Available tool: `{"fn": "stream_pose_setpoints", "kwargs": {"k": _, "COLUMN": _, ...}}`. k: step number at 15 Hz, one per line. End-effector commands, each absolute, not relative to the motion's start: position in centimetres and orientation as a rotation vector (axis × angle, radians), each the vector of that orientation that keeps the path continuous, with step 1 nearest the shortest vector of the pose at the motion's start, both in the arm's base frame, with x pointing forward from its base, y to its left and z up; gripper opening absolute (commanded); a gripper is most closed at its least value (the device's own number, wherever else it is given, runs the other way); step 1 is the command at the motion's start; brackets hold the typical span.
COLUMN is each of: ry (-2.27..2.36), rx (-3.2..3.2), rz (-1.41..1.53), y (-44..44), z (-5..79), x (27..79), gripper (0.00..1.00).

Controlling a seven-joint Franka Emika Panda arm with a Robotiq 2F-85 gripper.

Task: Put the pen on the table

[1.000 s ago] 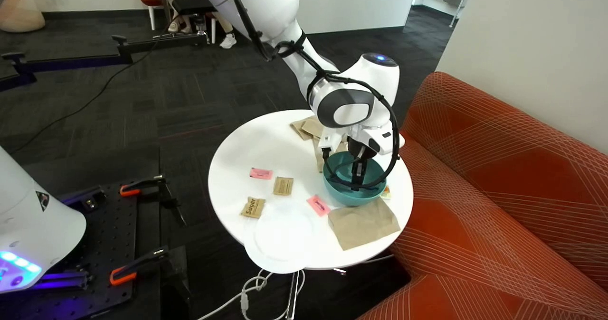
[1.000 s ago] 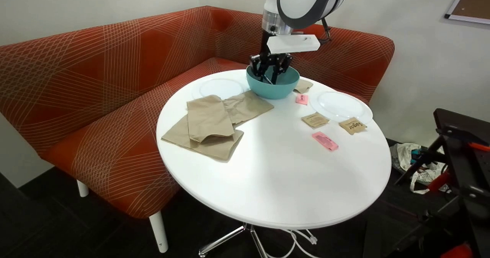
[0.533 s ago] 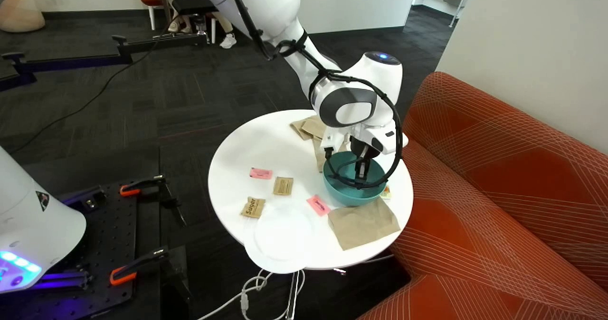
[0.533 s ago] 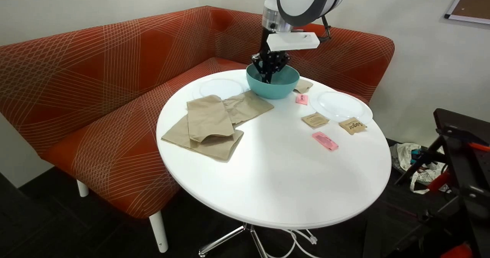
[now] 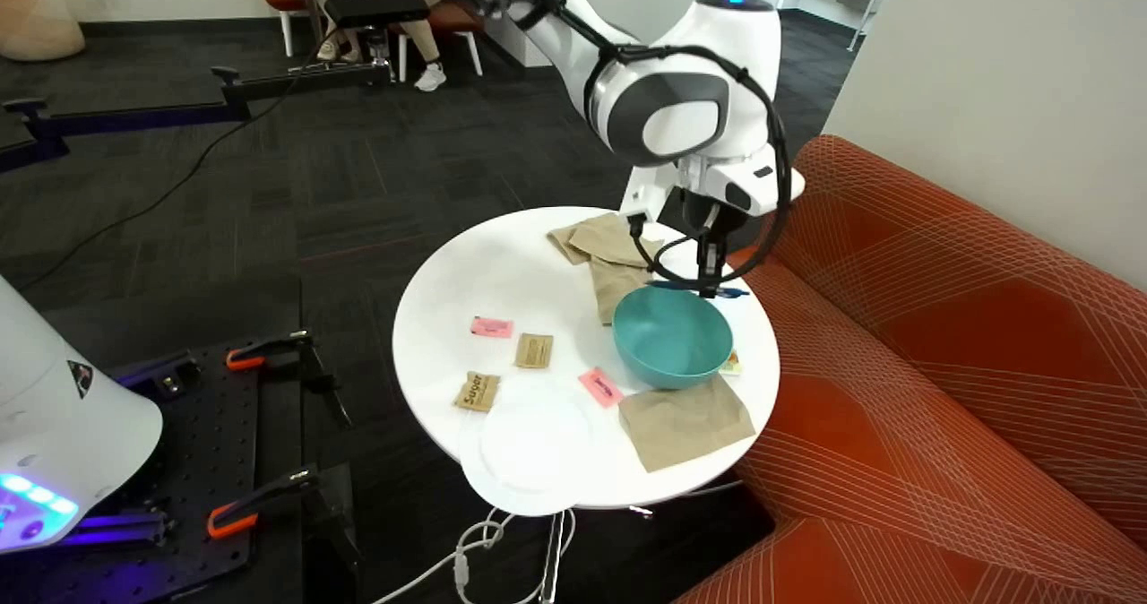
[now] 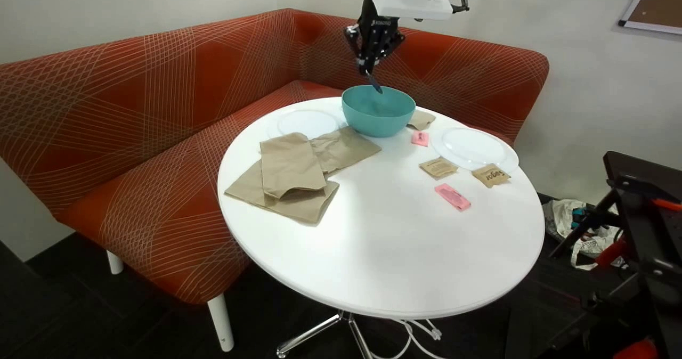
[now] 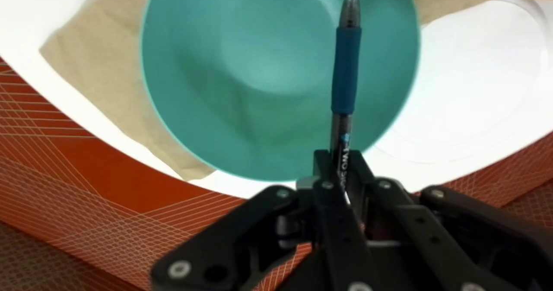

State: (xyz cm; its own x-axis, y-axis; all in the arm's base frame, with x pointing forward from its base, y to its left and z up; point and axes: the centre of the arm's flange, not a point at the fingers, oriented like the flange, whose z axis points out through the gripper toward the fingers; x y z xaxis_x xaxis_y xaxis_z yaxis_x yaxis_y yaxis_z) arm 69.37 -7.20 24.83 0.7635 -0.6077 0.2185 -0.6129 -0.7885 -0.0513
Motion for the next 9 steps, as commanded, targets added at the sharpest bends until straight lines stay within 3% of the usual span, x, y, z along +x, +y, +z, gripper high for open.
{"fn": "stream_pose_setpoints", "kwargs": {"k": 1, "ry": -1.01, "rx": 2.952, "rz": 0.378, "y": -3.6, "z": 31.4, "x": 65.6, "gripper": 0.03}}
{"fn": "stream_pose_setpoints", "kwargs": {"k": 9, "ry": -0.834, "rx": 3.074, "rz": 0.308, "y": 10.6, "z": 34.9, "x": 58.8, "gripper": 0.03}}
